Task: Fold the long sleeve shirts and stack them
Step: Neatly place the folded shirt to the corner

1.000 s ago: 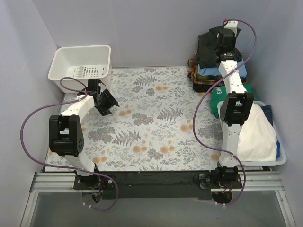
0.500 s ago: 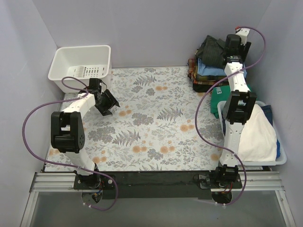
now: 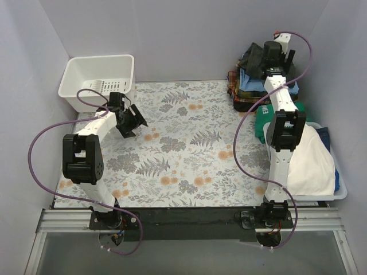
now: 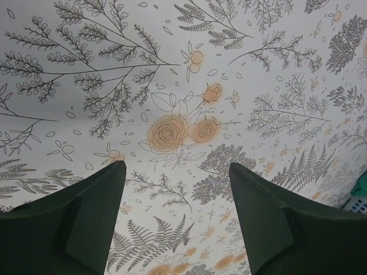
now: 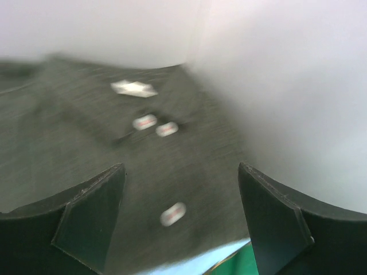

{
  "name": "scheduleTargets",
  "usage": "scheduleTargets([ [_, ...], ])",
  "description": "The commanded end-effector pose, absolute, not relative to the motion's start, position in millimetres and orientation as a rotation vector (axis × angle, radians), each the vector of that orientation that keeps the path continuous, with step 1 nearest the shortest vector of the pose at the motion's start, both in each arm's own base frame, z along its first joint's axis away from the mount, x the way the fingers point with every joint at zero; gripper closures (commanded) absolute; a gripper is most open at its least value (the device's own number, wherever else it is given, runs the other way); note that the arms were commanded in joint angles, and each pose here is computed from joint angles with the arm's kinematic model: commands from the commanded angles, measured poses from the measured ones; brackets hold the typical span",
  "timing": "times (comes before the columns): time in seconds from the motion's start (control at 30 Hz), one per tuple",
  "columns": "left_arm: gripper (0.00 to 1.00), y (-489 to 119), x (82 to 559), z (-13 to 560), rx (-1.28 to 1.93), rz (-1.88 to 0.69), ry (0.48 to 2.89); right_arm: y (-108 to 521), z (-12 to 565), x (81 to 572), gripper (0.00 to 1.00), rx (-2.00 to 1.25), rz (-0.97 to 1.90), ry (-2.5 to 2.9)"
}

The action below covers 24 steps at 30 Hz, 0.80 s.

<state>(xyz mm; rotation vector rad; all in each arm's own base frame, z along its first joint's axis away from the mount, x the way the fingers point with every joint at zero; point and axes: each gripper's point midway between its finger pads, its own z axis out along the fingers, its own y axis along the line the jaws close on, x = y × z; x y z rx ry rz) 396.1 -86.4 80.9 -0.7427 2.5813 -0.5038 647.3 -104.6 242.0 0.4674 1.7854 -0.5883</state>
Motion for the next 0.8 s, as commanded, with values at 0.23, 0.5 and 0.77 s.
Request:
scheduleTargets([
  [0.23,0.04,-90,417,147,-0.448,-0.529,2.399,45,353,580,0.15,0.167,-0.277,1.72],
  [0.5,0.02,-57,427,191,-0.419,-0.317,2.261,137,327,518,0.16,-0.148,-0.007,1.852],
  [0.77,0.02,-59,426,234,-0.332,-0.336,2.16,188,266,432,0.15,-0.383,0.133,1.992],
])
